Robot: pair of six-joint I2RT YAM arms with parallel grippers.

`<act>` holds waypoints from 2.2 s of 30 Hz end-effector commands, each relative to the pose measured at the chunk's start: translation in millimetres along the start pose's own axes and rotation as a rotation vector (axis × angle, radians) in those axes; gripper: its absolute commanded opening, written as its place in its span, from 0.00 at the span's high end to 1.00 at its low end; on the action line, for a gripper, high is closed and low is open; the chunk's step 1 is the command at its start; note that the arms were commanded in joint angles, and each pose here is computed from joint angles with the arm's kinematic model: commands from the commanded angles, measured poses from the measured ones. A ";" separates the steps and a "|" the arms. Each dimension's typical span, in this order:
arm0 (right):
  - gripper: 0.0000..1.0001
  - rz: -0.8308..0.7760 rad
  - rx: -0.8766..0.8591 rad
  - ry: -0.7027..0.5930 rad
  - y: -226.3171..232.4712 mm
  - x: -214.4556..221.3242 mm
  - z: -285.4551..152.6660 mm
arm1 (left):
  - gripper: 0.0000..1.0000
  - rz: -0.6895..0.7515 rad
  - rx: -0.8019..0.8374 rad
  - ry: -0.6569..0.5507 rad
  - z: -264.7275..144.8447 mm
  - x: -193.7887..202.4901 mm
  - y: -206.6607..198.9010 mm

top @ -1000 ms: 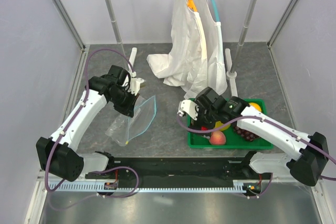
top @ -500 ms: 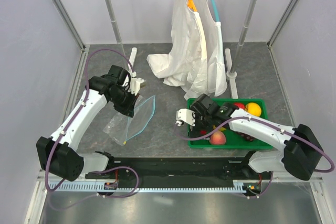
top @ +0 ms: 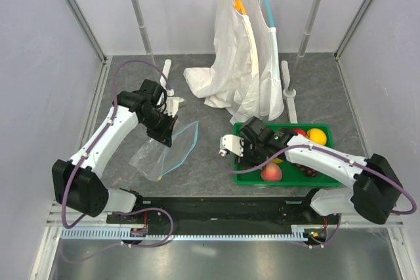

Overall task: Place the food in the zip-top bag and seal the zipper
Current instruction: Pick up the fake fruit from the bin, then place the fake fruit in the zipper food storage bag, then pick up the fake fruit from the bin.

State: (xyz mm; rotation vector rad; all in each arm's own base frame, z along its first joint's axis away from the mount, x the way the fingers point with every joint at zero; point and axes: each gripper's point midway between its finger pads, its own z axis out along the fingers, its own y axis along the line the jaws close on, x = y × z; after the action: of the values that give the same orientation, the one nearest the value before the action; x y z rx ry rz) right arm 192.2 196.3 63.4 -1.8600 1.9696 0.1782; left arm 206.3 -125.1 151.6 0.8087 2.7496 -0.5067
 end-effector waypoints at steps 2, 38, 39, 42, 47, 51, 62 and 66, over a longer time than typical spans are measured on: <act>0.91 0.119 0.044 -0.327 -22.8 -90.0 -68.4 | 0.98 -0.043 0.098 -0.073 -3.8 -31.5 -16.0; 0.17 0.341 -0.052 -0.349 -39.4 -186.1 2.8 | 0.98 -0.228 0.394 -0.145 -25.2 -55.7 -44.0; 0.12 0.305 -0.043 -0.346 -40.4 -184.9 0.1 | 0.98 -0.231 0.400 -0.148 -26.4 -56.2 -44.0; 0.07 0.213 -0.035 -0.328 -39.8 -177.0 -11.5 | 0.98 -0.255 0.444 -0.173 -34.2 -59.9 -46.6; 0.02 0.038 0.021 -0.273 -43.2 -154.9 -30.7 | 0.98 -0.264 0.476 -0.223 -47.1 -64.2 -53.9; 0.02 -0.039 0.018 -0.307 -41.7 -159.1 -54.3 | 0.98 -0.286 0.452 -0.217 -41.6 -58.0 -50.7; 0.02 0.037 -0.082 -0.334 9.9 -122.6 -134.0 | 0.98 -0.331 0.479 -0.191 -19.7 -49.2 -48.5; 0.02 0.096 -0.022 -0.182 22.2 -60.6 -119.0 | 0.98 -0.325 0.482 -0.199 -20.5 -49.8 -49.4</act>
State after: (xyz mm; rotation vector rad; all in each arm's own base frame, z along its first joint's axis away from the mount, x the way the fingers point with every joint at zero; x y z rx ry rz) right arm 161.4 263.8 237.4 -1.6609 1.7160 0.5413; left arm 214.0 -173.4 187.7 0.3711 2.6675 -1.2141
